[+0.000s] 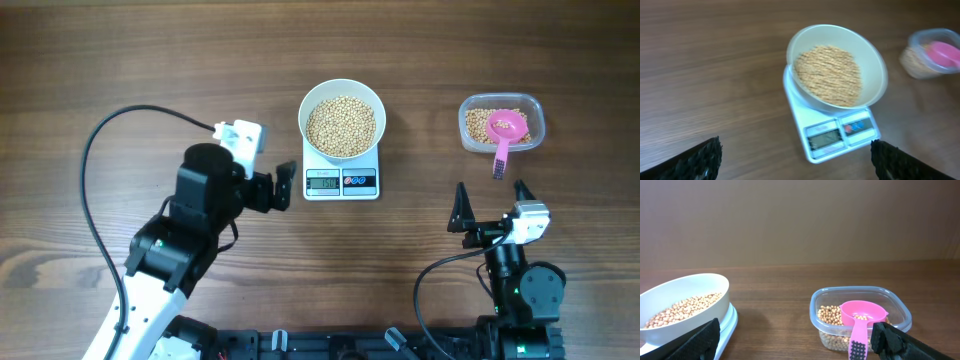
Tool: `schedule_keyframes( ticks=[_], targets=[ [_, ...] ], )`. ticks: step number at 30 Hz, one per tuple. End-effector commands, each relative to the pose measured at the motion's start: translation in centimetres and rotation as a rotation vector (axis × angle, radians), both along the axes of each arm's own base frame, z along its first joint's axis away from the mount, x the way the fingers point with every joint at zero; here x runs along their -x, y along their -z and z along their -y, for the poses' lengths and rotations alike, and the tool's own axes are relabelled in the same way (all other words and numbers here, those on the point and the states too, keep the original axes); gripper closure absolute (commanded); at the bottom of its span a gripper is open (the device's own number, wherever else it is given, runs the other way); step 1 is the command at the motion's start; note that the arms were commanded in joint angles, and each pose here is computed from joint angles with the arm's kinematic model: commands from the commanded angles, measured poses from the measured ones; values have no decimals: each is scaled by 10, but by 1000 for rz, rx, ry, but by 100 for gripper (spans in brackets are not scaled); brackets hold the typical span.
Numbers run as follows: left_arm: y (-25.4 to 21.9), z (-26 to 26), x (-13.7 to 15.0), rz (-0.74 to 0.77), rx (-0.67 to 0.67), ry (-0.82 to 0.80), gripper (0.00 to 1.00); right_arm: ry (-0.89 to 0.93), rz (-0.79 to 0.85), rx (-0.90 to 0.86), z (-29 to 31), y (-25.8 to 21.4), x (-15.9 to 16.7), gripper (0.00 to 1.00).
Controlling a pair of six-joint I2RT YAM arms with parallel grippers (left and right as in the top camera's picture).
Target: Scoop item into bowl and weigh 150g on scale
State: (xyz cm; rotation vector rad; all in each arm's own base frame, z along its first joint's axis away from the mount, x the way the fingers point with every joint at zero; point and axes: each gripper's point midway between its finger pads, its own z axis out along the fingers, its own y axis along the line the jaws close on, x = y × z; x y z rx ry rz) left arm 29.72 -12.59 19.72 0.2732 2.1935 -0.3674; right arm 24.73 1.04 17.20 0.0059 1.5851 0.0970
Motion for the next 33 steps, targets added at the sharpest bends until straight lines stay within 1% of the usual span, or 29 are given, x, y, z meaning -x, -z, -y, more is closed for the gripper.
schedule_keyframes(
  ticks=[1,3,11,17,26,33],
  targets=[
    [-1,-24,-4,72,0,-72,0,5,15,10,1,-3,1,0],
    [-3,-29,-3,96,7,-86,0,5,15,11,1,-3,1,1],
    [-19,-40,20,214,35,-98,0,5,15,10,1,-3,1,0],
    [-24,-51,28,309,58,-129,0,5,15,10,1,-3,1,0],
    [-30,-84,41,413,67,-242,0,5,15,10,1,-3,1,0],
    [-23,-104,52,473,71,-306,0,5,15,10,1,-3,1,0]
  ],
)
